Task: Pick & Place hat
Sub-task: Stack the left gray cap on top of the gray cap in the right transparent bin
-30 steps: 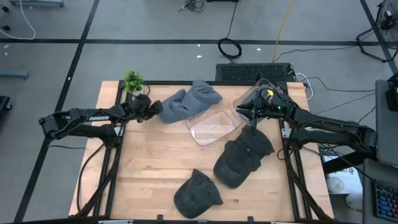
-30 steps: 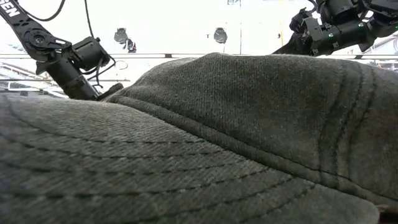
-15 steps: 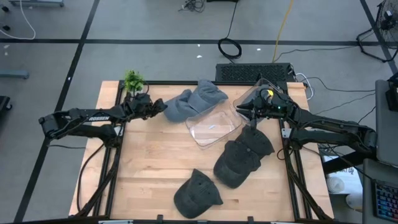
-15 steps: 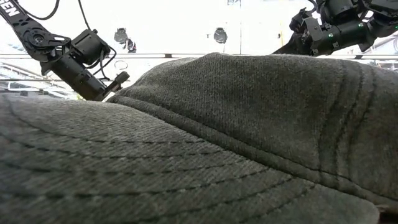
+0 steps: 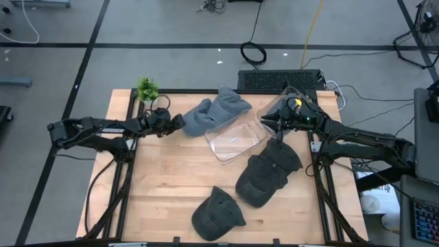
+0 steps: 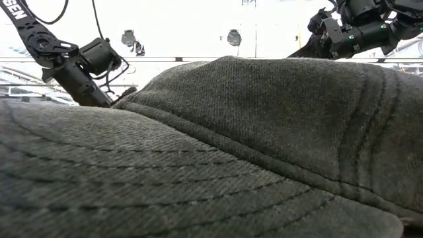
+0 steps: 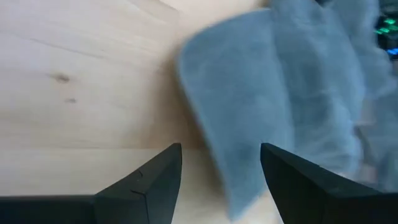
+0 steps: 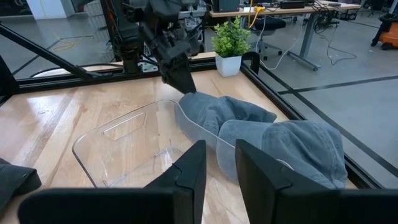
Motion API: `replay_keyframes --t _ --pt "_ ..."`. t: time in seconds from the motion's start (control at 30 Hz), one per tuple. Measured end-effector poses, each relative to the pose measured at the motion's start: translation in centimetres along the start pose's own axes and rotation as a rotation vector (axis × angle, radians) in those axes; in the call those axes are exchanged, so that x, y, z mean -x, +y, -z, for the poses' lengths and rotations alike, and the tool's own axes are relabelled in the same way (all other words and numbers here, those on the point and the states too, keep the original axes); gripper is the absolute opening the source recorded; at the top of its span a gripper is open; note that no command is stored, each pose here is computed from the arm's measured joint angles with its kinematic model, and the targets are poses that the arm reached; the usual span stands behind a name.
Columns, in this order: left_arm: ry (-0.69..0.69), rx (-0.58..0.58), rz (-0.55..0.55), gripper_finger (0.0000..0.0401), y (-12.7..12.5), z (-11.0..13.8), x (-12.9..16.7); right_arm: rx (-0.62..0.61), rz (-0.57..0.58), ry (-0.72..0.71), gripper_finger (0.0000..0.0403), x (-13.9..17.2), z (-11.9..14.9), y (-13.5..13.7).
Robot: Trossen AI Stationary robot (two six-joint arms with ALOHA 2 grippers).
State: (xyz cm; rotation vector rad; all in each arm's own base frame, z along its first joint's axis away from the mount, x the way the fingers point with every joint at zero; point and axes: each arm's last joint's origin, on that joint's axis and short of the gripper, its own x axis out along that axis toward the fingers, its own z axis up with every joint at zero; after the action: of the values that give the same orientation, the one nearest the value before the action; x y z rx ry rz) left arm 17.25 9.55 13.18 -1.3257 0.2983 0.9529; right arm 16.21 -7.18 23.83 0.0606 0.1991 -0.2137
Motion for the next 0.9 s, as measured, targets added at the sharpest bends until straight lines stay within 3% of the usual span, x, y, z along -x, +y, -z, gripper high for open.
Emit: replay_keyframes --t 0.27,0.67,0.9 --pt "-0.019 0.041 -0.012 0.0228 0.2 0.4 -1.5 -0.003 0.000 0.000 0.0077 0.0 0.0 0.0" --pt "-0.043 0.043 0.178 0.0228 -1.5 0.6 -2.3 -0.001 0.000 -0.001 0.0077 0.0 0.0 0.0" --pt "-0.042 0.027 0.208 0.0228 -1.8 0.8 -2.2 0.000 0.001 -0.001 0.0077 0.0 0.0 0.0"
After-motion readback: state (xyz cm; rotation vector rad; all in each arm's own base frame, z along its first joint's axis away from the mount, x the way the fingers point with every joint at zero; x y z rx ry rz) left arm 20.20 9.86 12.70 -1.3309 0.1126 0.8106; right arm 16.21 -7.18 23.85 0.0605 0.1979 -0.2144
